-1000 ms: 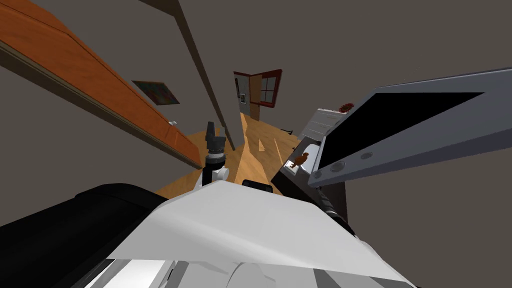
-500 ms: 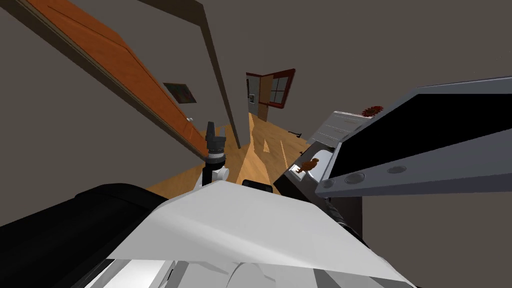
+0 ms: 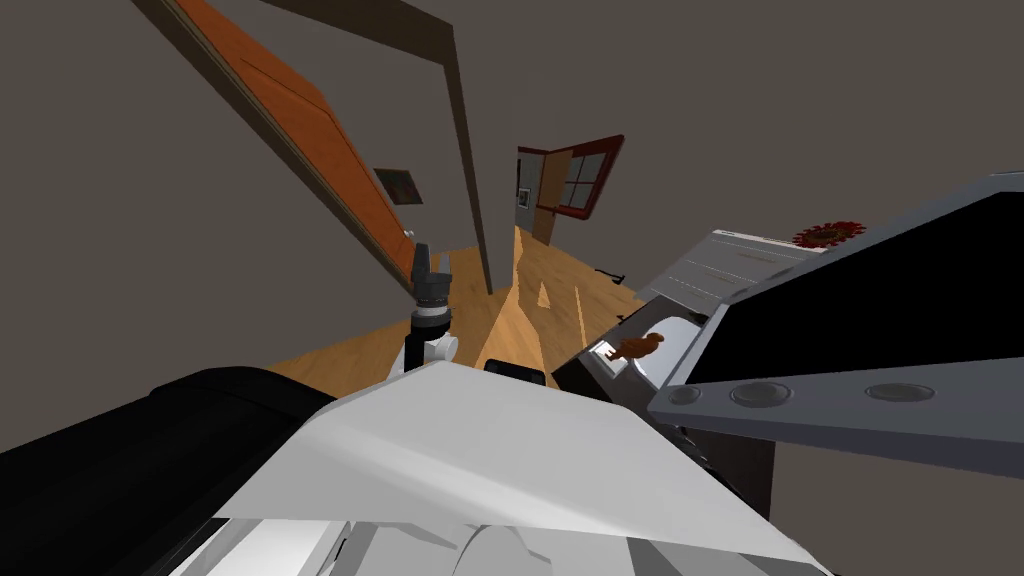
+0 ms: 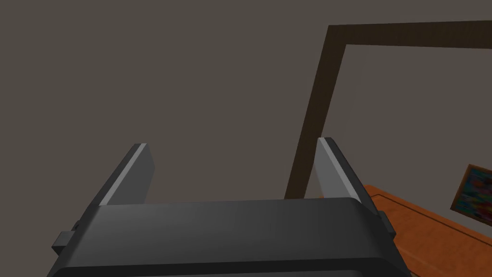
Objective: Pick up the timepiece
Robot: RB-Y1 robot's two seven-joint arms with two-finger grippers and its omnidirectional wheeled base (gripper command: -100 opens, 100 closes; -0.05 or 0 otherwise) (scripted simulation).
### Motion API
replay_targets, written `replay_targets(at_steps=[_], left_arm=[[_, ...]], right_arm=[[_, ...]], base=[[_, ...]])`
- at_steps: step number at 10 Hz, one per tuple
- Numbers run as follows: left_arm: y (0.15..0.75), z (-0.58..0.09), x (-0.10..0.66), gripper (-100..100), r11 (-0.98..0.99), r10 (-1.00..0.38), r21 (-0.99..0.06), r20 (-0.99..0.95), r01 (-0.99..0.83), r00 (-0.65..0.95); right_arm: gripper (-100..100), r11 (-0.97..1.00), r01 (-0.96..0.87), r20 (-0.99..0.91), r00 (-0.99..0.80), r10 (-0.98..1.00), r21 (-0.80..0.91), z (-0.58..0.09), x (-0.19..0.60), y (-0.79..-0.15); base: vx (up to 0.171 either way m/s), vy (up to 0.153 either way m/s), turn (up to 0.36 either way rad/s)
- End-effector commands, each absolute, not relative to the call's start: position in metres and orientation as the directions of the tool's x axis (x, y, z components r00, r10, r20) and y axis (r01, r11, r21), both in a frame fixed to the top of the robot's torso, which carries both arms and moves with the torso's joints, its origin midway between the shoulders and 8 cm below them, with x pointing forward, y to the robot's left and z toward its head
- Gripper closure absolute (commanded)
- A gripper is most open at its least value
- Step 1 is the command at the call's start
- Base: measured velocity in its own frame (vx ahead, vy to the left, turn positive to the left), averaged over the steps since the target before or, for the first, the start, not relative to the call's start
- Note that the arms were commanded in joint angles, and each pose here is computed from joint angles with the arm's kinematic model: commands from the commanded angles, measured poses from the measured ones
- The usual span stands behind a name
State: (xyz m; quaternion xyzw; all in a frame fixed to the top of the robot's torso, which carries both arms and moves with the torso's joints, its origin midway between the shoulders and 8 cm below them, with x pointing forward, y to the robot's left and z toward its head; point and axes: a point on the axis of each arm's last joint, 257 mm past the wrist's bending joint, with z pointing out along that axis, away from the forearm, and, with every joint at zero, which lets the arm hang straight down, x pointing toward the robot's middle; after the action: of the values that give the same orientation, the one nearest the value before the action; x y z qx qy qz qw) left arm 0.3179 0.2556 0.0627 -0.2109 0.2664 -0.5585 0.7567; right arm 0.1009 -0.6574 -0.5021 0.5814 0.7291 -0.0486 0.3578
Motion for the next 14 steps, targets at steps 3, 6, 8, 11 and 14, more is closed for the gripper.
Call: replay_targets(at_steps=[3, 6, 8, 11, 14], left_arm=[[0.256, 0.063, 0.318, 0, 0.287, -0.958, -0.617, -0.168, 0.733, 0.234], [0.256, 0.063, 0.318, 0, 0.287, -0.958, -0.617, -0.168, 0.733, 0.234], [0.256, 0.063, 0.318, 0, 0.287, -0.958, -0.617, -0.168, 0.733, 0.234], [0.256, 0.063, 0.318, 0, 0.287, -0.958, -0.617, -0.168, 0.733, 0.234], [0.256, 0.063, 0.318, 0, 0.287, -0.958, -0.617, -0.168, 0.733, 0.234]], right_arm=[[-100, 0.313, 0.925, -0.606, -0.125, 0.785, 0.214, -0.507, 0.062, -0.685], [-100, 0.310, 0.943, -0.617, -0.175, 0.768, 0.117, -0.510, 0.036, -0.699], [0, 0.311, 0.941, -0.616, -0.167, 0.770, 0.133, -0.509, 0.040, -0.698], [-100, 0.308, 0.942, -0.619, -0.162, 0.769, 0.136, -0.521, 0.050, -0.693], [-100, 0.307, 0.942, -0.618, -0.162, 0.769, 0.136, -0.524, 0.053, -0.691]], base=[[-0.003, -0.005, 0.235], [0.002, -0.010, 0.185], [0.002, -0.003, 0.010], [-0.016, -0.040, 0.014], [-0.008, -0.033, 0.007]])
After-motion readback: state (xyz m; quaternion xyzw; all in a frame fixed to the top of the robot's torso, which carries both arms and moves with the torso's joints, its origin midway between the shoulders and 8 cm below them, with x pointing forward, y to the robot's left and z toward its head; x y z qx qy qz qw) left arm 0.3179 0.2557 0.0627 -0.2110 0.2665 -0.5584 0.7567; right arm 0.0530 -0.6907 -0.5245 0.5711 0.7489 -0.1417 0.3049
